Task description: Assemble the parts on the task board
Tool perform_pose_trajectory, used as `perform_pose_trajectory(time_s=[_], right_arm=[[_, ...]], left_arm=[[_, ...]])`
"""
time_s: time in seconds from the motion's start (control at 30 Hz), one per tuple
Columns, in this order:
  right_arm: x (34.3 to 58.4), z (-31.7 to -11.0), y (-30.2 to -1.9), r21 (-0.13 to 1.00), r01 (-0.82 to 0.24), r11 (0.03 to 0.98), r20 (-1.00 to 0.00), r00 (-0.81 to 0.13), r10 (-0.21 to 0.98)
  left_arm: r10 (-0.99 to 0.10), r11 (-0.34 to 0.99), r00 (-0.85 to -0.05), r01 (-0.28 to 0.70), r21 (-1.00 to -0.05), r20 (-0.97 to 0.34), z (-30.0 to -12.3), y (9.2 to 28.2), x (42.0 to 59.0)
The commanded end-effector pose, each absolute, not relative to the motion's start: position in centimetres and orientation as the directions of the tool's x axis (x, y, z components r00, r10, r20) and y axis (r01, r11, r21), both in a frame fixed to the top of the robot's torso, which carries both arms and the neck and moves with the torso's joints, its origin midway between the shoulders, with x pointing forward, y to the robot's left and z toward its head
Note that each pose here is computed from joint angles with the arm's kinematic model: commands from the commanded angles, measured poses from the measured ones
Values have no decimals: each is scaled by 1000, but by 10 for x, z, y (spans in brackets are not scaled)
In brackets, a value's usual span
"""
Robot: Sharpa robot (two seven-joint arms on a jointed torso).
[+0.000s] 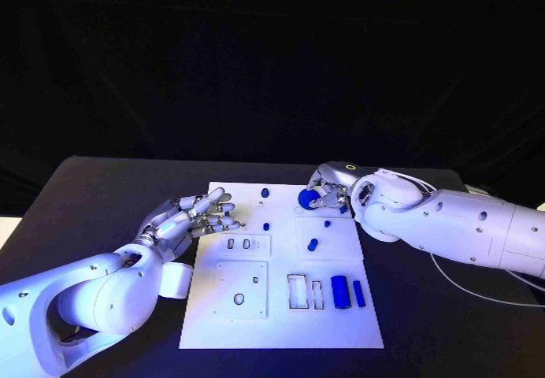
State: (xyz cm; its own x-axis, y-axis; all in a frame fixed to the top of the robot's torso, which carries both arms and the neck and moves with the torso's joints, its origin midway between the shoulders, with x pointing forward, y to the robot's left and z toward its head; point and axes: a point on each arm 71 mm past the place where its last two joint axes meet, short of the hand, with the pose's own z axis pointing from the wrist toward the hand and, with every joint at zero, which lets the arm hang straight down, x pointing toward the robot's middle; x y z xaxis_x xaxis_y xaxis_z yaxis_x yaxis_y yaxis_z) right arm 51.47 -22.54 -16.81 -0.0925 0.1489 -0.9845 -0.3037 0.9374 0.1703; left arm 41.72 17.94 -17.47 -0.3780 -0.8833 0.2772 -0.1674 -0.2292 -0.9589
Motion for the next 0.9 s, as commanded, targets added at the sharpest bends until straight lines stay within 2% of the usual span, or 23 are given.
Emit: perform_pose_trajectory(time_s=[0.03, 0.53, 0.9], right_arm=[[511, -162, -216, 170, -322, 931, -985, -39, 167], [506, -155, -151, 167, -417, 893, -984, -15, 177], [513, -163, -127, 159, -429, 889, -987, -42, 156]], left_arm=[[-872, -241, -396, -167, -956, 289, -173, 178, 417], [-870, -242, -398, -168, -956, 290, -173, 177, 417], [-869, -242, -400, -169, -955, 291, -173, 176, 416]])
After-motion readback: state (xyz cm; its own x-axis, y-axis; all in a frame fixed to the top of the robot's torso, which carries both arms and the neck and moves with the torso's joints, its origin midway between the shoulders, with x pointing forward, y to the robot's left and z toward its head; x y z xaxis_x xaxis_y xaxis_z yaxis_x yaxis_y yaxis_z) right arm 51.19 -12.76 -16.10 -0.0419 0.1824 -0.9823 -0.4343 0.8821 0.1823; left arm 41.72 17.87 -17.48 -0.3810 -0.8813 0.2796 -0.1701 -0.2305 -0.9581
